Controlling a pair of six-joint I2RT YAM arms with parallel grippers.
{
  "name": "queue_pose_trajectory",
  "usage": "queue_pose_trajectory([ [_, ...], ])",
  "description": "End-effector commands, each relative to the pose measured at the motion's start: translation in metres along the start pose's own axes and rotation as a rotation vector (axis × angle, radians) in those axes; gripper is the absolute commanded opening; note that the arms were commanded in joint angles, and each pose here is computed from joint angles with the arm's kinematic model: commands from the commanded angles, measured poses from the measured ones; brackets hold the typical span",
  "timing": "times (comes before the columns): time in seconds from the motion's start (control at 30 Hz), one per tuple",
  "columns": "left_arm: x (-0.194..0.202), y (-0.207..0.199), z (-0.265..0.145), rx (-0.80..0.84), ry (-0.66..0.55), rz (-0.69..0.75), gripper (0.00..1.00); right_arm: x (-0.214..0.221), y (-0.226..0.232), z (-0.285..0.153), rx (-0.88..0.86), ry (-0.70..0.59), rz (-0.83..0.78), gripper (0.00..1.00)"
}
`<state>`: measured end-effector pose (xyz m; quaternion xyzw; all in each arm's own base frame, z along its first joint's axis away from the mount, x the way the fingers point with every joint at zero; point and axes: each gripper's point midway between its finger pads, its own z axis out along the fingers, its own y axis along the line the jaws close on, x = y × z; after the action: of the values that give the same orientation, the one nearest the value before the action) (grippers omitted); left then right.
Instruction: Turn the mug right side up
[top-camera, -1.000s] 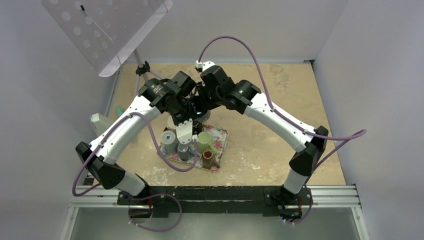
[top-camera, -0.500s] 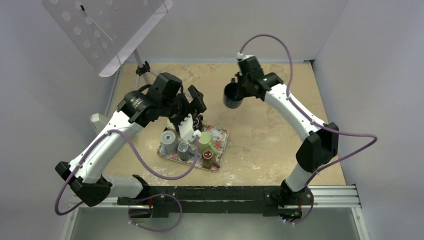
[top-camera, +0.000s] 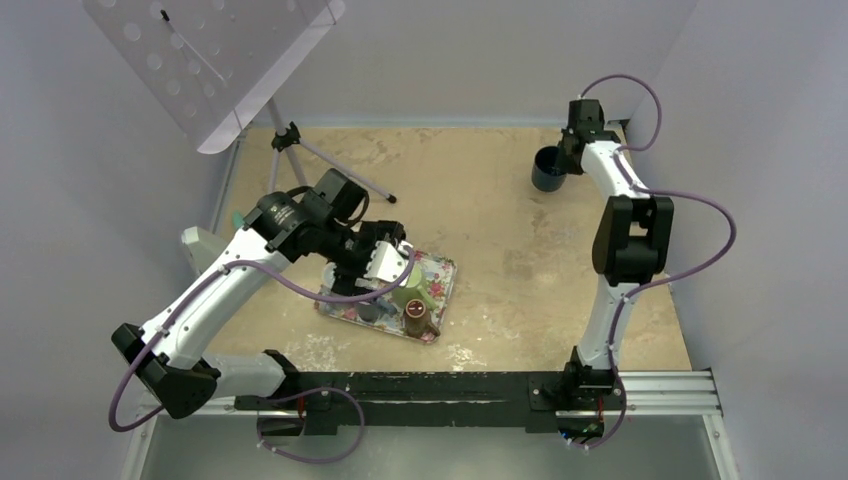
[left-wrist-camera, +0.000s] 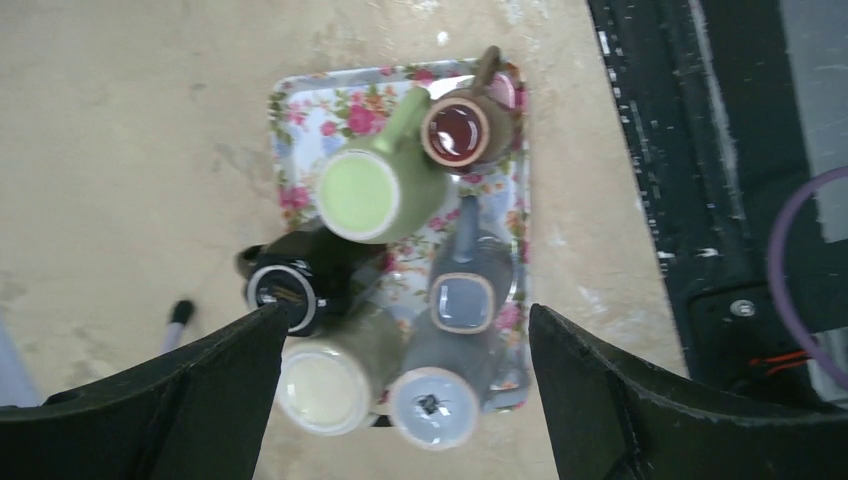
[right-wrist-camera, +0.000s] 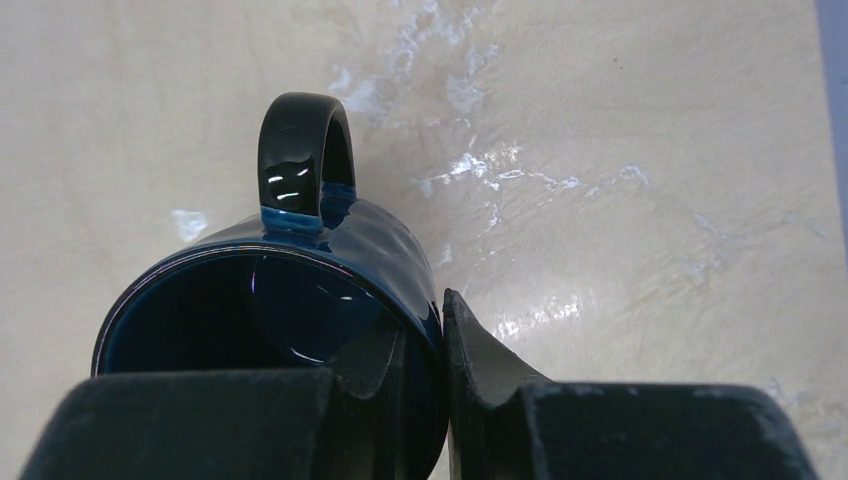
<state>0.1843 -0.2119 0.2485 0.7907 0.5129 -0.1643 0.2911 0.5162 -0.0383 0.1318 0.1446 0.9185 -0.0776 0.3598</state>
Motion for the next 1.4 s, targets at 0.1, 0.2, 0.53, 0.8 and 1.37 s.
queue_pose_trajectory([
  [0.1,0.002,-0.03,0.01,0.064,-0.044,-0.168,0.92,-0.026,0.0,0.028,-0.017,-0.058,0.031,0.0],
  [0.2,0.005,-0.02,0.016,0.043,-0.029,-0.182,0.92,-0.016,0.003,0.04,-0.027,-0.024,0.032,0.0],
  [0.53,-0.012,0.058,0.037,0.022,0.017,-0.247,0.83,-0.05,0.005,-0.02,-0.102,-0.114,0.013,0.8],
  [0.8,-0.017,0.023,0.09,0.274,0.088,0.101,0.76,-0.045,0.002,-0.104,-0.215,-0.222,-0.006,0.84],
  [1.37,0.029,0.003,0.163,0.383,0.212,0.178,0.59,0.004,-0.004,-0.168,-0.323,-0.275,-0.033,0.84],
])
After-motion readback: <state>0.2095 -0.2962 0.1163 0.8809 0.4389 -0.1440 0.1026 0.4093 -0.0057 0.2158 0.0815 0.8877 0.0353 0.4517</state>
